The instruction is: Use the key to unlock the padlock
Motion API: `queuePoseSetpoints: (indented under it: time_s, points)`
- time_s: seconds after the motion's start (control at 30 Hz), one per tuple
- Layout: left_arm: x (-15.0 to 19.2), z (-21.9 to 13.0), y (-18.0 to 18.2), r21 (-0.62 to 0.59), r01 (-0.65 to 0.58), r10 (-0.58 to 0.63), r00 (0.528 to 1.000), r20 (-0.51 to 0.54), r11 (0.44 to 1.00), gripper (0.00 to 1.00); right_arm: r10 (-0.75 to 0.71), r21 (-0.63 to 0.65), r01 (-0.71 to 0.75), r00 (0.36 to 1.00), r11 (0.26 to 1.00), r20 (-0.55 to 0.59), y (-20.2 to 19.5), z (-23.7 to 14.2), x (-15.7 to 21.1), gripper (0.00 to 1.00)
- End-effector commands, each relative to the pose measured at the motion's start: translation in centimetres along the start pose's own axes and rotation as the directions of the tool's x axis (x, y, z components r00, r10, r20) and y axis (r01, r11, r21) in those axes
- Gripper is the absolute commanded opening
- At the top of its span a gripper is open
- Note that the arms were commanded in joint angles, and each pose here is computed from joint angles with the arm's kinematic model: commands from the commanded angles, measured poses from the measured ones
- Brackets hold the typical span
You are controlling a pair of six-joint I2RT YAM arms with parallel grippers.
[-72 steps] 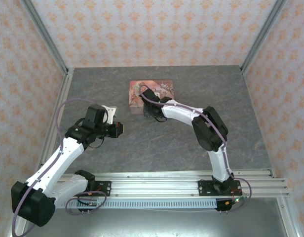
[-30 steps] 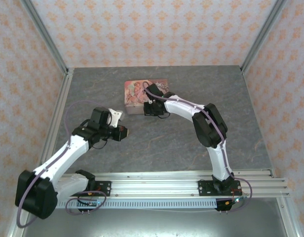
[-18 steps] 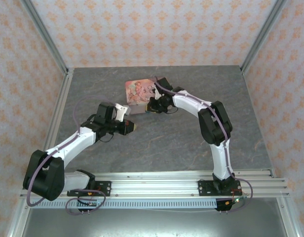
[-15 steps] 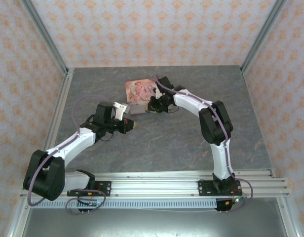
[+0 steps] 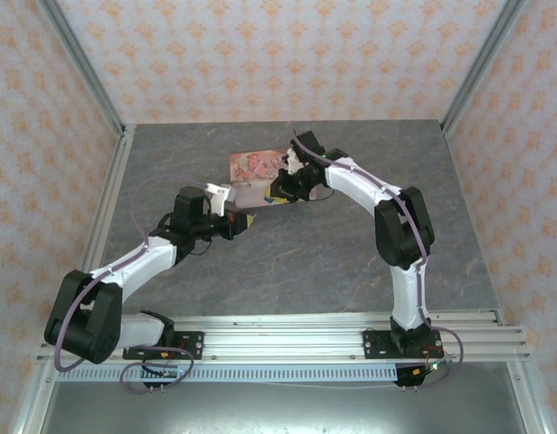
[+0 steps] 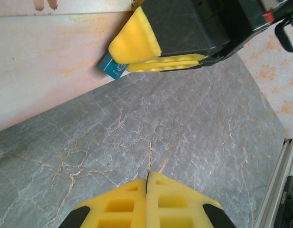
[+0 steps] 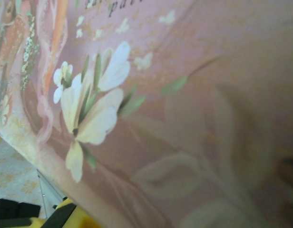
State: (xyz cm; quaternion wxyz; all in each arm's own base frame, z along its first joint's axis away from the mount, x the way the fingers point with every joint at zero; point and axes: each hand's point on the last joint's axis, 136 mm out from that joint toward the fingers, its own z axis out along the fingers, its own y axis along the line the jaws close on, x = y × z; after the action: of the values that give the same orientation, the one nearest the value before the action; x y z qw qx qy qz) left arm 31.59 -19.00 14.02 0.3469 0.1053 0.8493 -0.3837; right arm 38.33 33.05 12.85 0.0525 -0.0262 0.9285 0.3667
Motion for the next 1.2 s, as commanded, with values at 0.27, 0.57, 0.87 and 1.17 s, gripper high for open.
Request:
queuePoseSetpoints:
  time_s: [0.27, 0.57, 0.87, 1.17]
  points:
    - [-1.7, 1.0, -0.2, 0.075, 0.032, -0.039, 0.995, 0.097, 0.997, 0.0, 0.031, -0.141, -0.028, 0.999, 0.99, 0.02, 3.6, -5.3, -0.8, 0.0]
    - [-3.2, 1.3, -1.0, 0.082, -0.009, 0.0, 0.993, 0.115, 0.997, 0.0, 0.048, -0.153, -0.05, 0.999, 0.987, -0.018, 4.7, -7.0, -0.2, 0.0]
    - [-4.1, 1.8, -2.5, 0.09, -0.063, 0.051, 0.99, 0.134, 0.994, 0.0, 0.076, -0.197, -0.088, 0.995, 0.977, -0.064, 5.8, -7.5, 0.2, 0.0]
    - [-4.8, 3.4, -2.3, 0.132, -0.062, 0.043, 0.989, 0.143, 0.989, 0.0, 0.097, -0.195, -0.112, 0.992, 0.974, -0.083, 4.4, -8.2, -0.2, 0.0]
